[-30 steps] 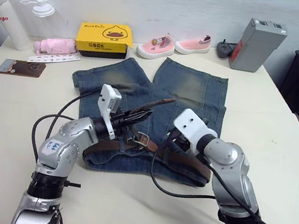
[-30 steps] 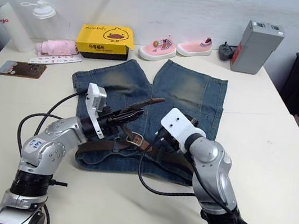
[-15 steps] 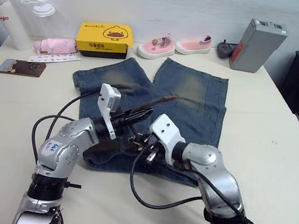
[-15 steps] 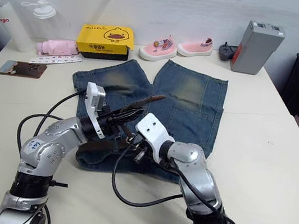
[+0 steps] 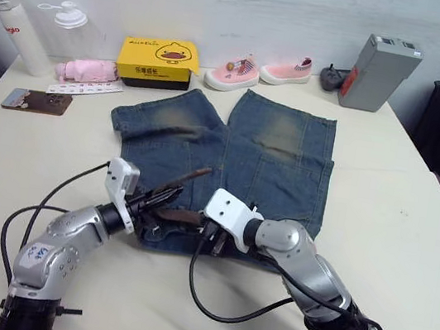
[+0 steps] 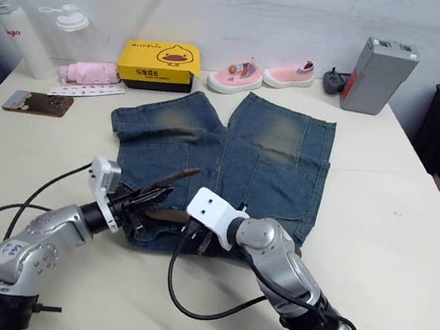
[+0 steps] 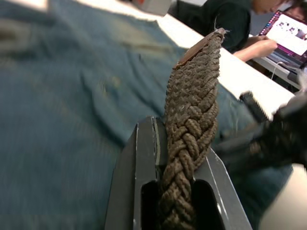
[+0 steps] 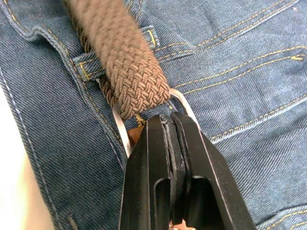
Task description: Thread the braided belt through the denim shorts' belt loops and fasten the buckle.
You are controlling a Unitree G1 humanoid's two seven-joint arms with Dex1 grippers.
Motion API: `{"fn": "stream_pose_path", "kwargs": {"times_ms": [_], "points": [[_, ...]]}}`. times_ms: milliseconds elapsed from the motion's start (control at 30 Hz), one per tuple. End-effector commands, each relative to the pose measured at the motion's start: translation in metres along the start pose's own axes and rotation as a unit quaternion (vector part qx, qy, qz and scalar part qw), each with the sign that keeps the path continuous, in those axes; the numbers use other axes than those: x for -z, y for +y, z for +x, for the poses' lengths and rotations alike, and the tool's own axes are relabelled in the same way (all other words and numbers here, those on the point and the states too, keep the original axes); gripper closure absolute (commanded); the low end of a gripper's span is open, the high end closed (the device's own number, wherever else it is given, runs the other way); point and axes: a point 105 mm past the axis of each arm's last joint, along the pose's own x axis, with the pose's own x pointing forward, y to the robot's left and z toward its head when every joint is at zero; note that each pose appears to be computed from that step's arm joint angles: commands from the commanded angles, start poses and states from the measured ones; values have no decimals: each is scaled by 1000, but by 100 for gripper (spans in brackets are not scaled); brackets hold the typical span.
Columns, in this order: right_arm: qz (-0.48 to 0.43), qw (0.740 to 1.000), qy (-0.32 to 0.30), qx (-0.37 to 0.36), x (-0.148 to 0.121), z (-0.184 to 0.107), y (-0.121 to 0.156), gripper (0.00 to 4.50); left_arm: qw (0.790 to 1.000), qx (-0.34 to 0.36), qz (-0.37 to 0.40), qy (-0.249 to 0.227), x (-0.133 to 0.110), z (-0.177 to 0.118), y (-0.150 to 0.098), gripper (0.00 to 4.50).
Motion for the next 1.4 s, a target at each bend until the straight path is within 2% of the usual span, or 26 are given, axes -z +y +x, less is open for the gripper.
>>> {"fn": "stream_pose_path", "kwargs": {"times_ms": [33, 133, 267, 400, 567, 800, 933, 1167, 1300, 1400], "points": [[61, 998, -29, 12, -4, -13, -9, 445, 999, 4, 35, -37, -19, 3, -11, 450], [88, 994, -67, 10, -19, -28, -12, 445, 999, 6, 33, -41, -20, 7, -14, 450], [97, 993, -68, -1, -21, -37, -9, 445, 999, 6, 32, -43, -21, 8, -14, 450], [96, 995, -34, 8, -7, -32, -8, 445, 999, 9, 31, -41, -20, 9, -15, 450], [101, 995, -20, 1, -1, -18, -2, 445, 999, 7, 32, -42, -21, 8, -14, 450], [96, 995, -35, -18, -14, -6, 4, 445, 999, 3, 34, -40, -21, 8, -12, 450], [80, 997, -22, -10, -12, -2, -1, 445, 999, 3, 35, -36, -19, 8, -12, 450], [58, 998, -7, 14, -9, -11, -14, 445, 997, -25, 67, -7, -12, -5, 10, 450], [52, 999, -9, 4, -7, -19, -11, 445, 996, -25, 84, 3, -15, -11, 20, 450], [44, 999, 16, -6, 13, -23, -4, 445, 995, -17, 93, 5, -18, -11, 23, 450]]}}
